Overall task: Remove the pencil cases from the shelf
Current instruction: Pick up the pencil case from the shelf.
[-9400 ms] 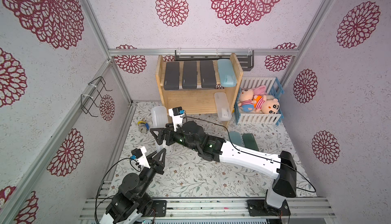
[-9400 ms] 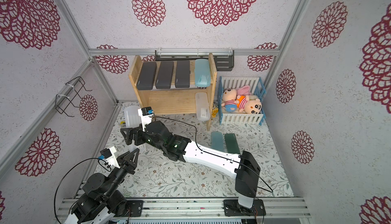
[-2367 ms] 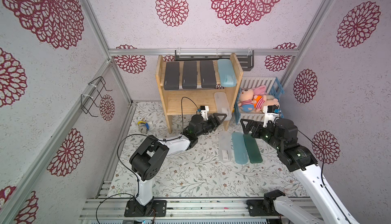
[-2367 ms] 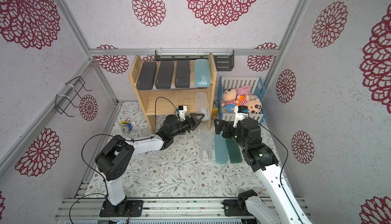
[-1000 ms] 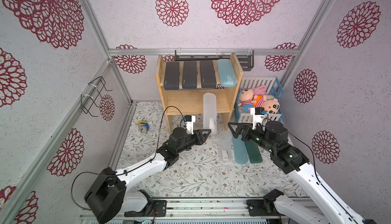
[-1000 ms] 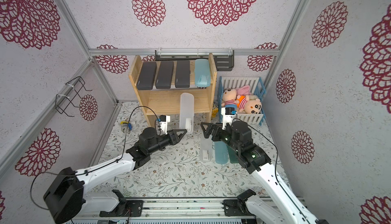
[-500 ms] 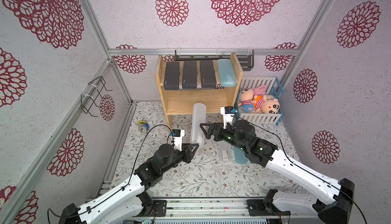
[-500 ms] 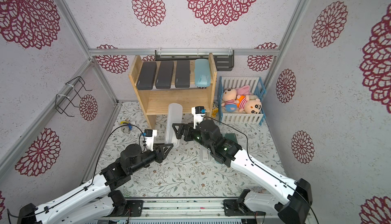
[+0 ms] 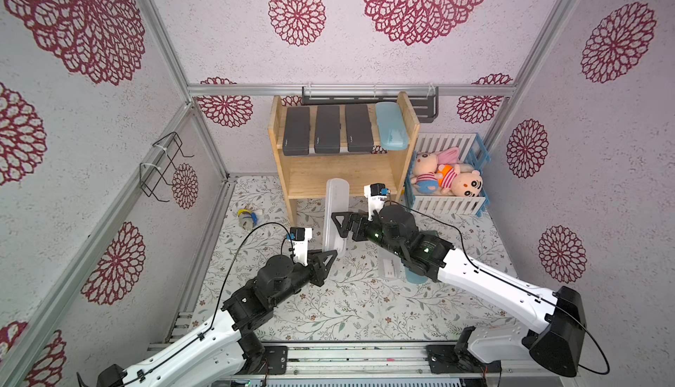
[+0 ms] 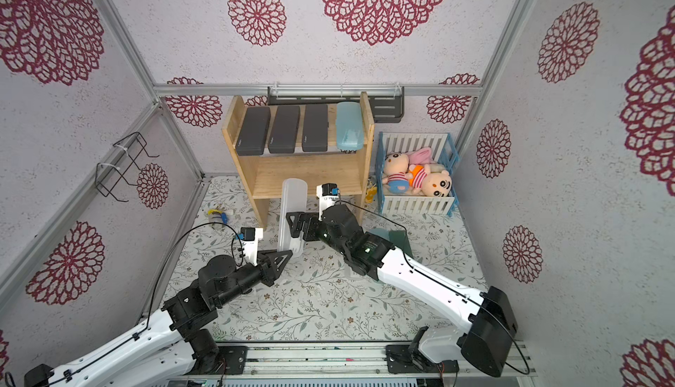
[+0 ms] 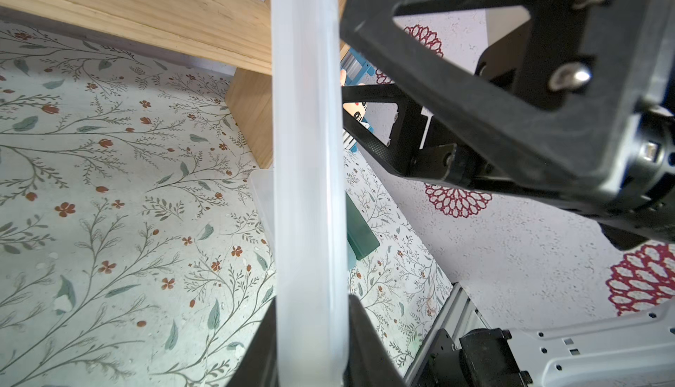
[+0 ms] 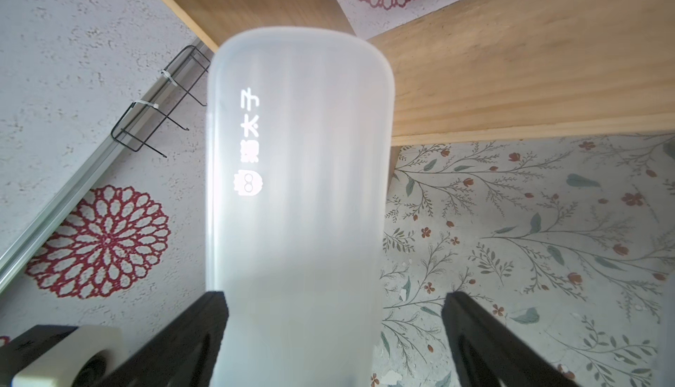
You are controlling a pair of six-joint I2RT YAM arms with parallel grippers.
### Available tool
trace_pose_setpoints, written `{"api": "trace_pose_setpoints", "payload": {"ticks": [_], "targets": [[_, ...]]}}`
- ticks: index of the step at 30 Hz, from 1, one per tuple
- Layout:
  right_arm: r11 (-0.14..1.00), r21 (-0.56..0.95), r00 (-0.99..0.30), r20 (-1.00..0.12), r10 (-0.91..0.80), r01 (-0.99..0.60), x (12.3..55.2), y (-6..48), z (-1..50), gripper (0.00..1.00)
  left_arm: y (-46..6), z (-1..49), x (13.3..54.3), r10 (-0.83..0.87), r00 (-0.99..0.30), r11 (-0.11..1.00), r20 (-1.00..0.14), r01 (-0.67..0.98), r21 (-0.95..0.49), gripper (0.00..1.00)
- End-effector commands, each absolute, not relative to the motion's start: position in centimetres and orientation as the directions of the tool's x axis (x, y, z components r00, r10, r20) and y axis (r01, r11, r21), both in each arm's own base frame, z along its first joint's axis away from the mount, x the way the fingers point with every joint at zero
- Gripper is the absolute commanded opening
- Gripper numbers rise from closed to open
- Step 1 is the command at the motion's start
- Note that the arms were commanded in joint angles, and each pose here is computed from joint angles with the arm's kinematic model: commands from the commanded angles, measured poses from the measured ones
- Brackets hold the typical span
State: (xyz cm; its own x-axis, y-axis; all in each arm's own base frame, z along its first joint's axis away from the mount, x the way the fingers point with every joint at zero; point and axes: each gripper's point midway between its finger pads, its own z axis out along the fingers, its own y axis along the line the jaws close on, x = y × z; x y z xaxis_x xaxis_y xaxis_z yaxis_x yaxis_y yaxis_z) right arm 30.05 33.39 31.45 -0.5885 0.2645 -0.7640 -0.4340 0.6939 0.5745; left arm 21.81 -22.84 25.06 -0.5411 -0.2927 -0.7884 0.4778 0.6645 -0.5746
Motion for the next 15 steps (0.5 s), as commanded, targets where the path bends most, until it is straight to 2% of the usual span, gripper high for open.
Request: {"api": "trace_pose_setpoints", "payload": {"ticks": [1,8,15], "targets": [[0.621,0.606,-0.563,-0.770,0.301,-0.497,29.7,34.9,34.7,0.99,-22.8,25.9,21.3,-0.294,-0.503,0.652,-0.813,0.516,-0.556,0.00],[0.595,0.614,-0.578,-0.765,0.285,-0.519,29.2,36.1,34.5,0.99,-22.5,25.5,21.3,-0.292,-0.502,0.660,-0.814,0.510,-0.552,0.00],[0.636,0.590,-0.594,-0.766,0.247,-0.497,29.6,37.2,33.2,0.98,-22.4,25.0,21.4,-0.284,-0.503,0.673,-0.816,0.502,-0.543,0.00]]}}
